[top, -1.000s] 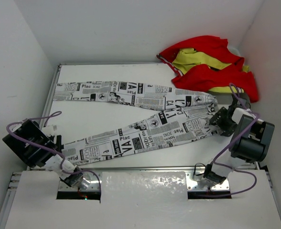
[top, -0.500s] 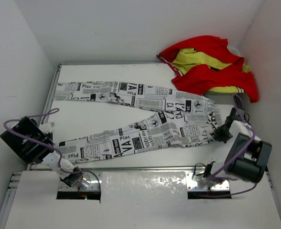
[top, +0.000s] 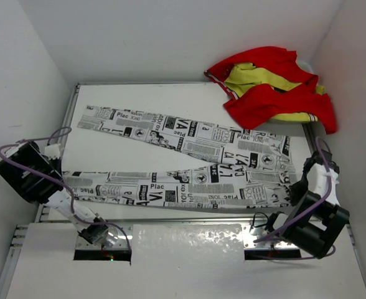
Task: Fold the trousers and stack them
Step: Flatten the trousers out, then fold the trousers
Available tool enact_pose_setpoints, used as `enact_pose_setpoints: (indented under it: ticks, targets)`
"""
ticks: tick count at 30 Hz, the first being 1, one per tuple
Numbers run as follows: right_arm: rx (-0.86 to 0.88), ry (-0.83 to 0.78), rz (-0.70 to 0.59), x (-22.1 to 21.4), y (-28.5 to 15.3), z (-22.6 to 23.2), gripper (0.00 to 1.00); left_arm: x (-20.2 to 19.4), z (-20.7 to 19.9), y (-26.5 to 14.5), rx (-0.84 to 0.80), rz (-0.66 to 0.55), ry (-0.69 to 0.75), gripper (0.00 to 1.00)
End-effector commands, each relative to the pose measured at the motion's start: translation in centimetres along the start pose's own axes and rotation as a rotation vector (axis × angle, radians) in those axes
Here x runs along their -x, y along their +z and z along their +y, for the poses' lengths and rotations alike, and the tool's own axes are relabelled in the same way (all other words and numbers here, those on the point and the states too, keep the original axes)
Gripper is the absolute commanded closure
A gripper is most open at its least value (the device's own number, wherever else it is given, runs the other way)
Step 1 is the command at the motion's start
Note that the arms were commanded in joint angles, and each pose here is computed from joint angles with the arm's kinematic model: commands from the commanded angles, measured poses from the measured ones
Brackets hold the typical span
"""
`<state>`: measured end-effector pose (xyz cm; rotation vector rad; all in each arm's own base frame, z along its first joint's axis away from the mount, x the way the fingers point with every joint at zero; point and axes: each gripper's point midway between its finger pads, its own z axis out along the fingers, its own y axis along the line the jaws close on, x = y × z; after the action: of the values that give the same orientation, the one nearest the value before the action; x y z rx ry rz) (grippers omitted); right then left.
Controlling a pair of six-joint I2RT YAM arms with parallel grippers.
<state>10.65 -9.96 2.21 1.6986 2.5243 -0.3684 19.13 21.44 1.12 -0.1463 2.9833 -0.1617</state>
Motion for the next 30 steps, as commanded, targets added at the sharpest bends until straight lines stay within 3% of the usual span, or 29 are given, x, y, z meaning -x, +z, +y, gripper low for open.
enact_pose_setpoints:
  ticks: [1, 2, 3, 4, 5, 7, 12, 16, 18, 22, 23, 26, 28, 30]
  targets:
    - [-0.044, -0.055, -0.123, 4.1, -1.2, -0.5, 0.86, 0.7, 1.1, -0.5, 0.031, -0.012, 0.093, 0.91]
    - [0.002, -0.059, -0.098, 3.8, -1.2, 0.4, 0.5, 0.4, 0.5, -0.3, 0.002, -0.008, 0.101, 0.79]
    - [0.019, -0.061, -0.077, 3.6, -1.0, 0.9, 0.3, 0.7, -0.3, -0.2, -0.03, -0.019, 0.117, 0.69]
    - [0.038, -0.049, -0.063, 3.5, -1.0, 1.4, 0.2, 0.7, -1.0, -0.3, -0.055, -0.015, 0.126, 0.51]
    - [0.057, -0.041, -0.066, 3.9, -1.3, 1.9, 0.15, 1.4, -1.1, -0.7, -0.057, -0.036, 0.137, 0.49]
    - [0.069, -0.022, -0.087, 4.8, -1.9, 2.3, 0.13, 4.2, -1.4, -2.0, -0.056, -0.098, 0.159, 0.47]
    - [0.071, -0.049, -0.311, 10.5, -6.2, 3.6, 0.15, 13.6, -4.7, -5.0, -0.073, -0.276, 0.169, 0.47]
    - [0.2, -0.258, -0.543, 13.2, -10.5, 10.6, 0.18, 21.7, -6.9, -4.1, -0.026, -0.39, 0.151, 0.45]
    - [0.264, -0.307, -0.553, 13.4, -11.2, 13.7, 0.18, 24.9, -7.0, -2.5, -0.029, -0.417, 0.058, 0.44]
    - [0.328, -0.361, -0.493, 13.5, -10.3, 17.4, 0.19, 27.8, -4.0, 0.1, 0.064, -0.415, -0.096, 0.4]
    - [0.335, -0.384, -0.484, 13.5, -10.0, 18.0, 0.19, 28.1, -3.6, 0.5, 0.077, -0.41, -0.112, 0.3]
    - [0.359, -0.441, -0.442, 13.2, -8.8, 20.1, 0.19, 28.6, -3.7, 2.4, 0.077, -0.372, -0.103, 0.29]
    - [0.352, -0.453, -0.402, 12.7, -7.5, 20.8, 0.2, 27.9, -3.5, 4.4, 0.139, -0.314, -0.069, 0.32]
    - [0.346, -0.456, -0.367, 12.0, -6.5, 21.0, 0.2, 26.2, -3.4, 6.2, 0.173, -0.247, -0.047, 0.46]
